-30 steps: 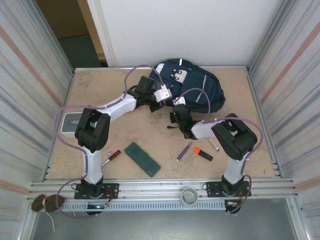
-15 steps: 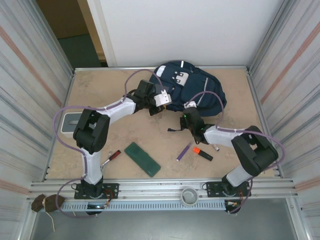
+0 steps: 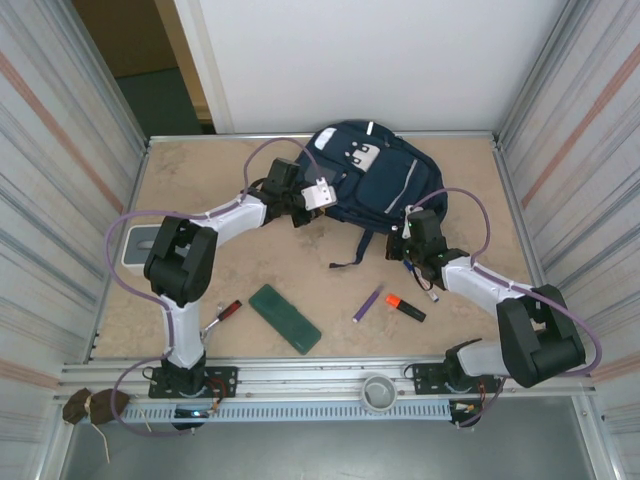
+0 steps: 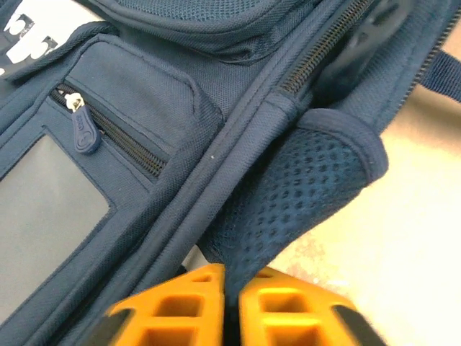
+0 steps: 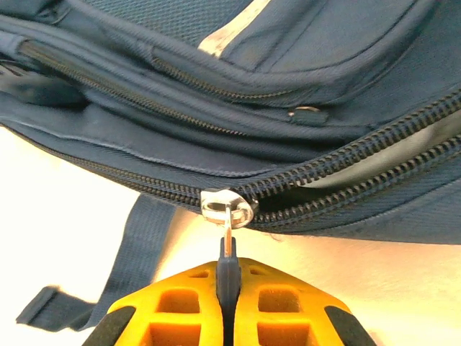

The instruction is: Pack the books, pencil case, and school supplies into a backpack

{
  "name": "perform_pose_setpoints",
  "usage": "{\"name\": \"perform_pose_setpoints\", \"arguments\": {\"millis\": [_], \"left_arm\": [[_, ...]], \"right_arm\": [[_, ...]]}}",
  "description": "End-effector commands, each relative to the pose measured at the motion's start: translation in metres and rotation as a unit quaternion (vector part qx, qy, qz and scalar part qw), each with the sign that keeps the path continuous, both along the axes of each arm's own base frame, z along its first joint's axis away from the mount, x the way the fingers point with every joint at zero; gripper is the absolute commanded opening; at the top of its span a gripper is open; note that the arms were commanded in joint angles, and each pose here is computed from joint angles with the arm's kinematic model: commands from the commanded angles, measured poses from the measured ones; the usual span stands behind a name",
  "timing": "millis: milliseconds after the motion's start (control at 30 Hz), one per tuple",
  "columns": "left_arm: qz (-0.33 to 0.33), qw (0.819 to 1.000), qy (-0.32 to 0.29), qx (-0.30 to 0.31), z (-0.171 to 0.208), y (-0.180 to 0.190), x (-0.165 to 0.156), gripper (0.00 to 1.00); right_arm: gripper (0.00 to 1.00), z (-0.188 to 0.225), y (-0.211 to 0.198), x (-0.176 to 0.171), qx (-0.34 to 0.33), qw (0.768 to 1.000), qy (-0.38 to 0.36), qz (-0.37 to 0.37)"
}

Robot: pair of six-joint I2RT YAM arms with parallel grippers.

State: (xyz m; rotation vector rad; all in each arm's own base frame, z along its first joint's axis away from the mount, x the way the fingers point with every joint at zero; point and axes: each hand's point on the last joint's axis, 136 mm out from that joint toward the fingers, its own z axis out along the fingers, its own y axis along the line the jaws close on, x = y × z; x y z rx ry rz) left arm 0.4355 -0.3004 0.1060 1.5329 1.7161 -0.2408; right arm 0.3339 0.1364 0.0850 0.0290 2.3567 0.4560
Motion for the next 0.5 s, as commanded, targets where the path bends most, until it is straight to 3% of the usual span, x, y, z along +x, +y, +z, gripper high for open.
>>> {"name": "perform_pose_setpoints", "arguments": {"millis": [0, 200, 467], "left_arm": [[-0.022, 0.999, -0.040, -0.003, 0.022, -0.008, -0.008, 0.35], [-0.084, 0.993, -0.075, -0.023, 0.040, -0.043, -0.043, 0.52], [-0.155, 0.982, -0.103, -0.009, 0.027, -0.096, -0.065, 0.55]], "right_arm": [[0.00, 0.025, 0.023, -0.001, 0.063, 0.997, -0.006, 0.041], [0.00, 0.037, 0.036, 0.000, 0.091, 0.994, -0.010, 0.064], [0.00, 0.047, 0.048, -0.001, 0.115, 0.990, -0.013, 0.079]]}}
